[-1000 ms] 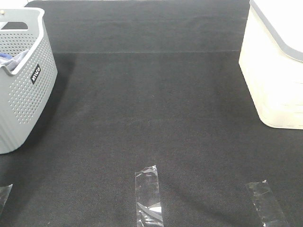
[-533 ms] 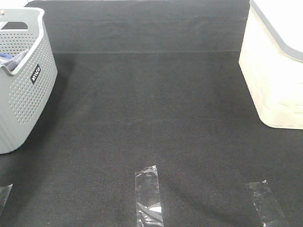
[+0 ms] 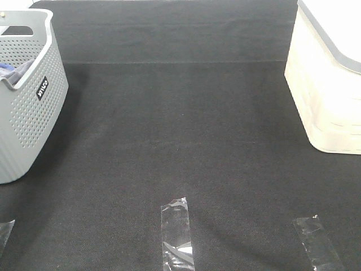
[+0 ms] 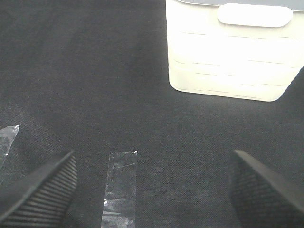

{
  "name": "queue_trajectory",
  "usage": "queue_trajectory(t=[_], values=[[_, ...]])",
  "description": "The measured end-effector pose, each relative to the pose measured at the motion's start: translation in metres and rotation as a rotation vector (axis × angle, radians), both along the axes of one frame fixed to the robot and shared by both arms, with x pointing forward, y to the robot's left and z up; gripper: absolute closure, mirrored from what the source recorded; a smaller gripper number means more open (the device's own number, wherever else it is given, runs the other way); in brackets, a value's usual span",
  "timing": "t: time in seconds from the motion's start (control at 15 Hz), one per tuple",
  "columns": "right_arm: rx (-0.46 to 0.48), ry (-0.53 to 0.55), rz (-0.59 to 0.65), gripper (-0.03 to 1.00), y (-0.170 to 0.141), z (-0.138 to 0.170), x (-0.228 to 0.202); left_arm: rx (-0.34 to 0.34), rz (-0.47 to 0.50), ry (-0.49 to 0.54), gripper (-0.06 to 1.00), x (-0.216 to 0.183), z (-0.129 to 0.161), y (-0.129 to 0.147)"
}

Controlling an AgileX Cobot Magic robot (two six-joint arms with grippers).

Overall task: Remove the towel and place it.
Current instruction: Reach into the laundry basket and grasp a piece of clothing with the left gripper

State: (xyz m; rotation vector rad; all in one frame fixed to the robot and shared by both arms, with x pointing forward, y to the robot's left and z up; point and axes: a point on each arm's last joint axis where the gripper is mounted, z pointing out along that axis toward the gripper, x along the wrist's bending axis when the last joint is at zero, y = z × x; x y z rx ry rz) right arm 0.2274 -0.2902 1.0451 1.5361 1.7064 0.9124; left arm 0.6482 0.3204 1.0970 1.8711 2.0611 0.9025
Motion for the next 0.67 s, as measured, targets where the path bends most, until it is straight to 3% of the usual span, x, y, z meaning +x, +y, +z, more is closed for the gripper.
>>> queue_trajectory(t=[0.33, 0.67], values=[[0.000, 0.000, 0.000, 0.16, 0.000, 0.000, 0.000, 0.046, 0.032, 0.017, 0.35, 0.043, -0.011, 0.005], [0.000, 0.000, 0.000, 0.16, 0.000, 0.000, 0.000, 0.045, 0.122, 0.023, 0.35, 0.079, -0.044, 0.048]])
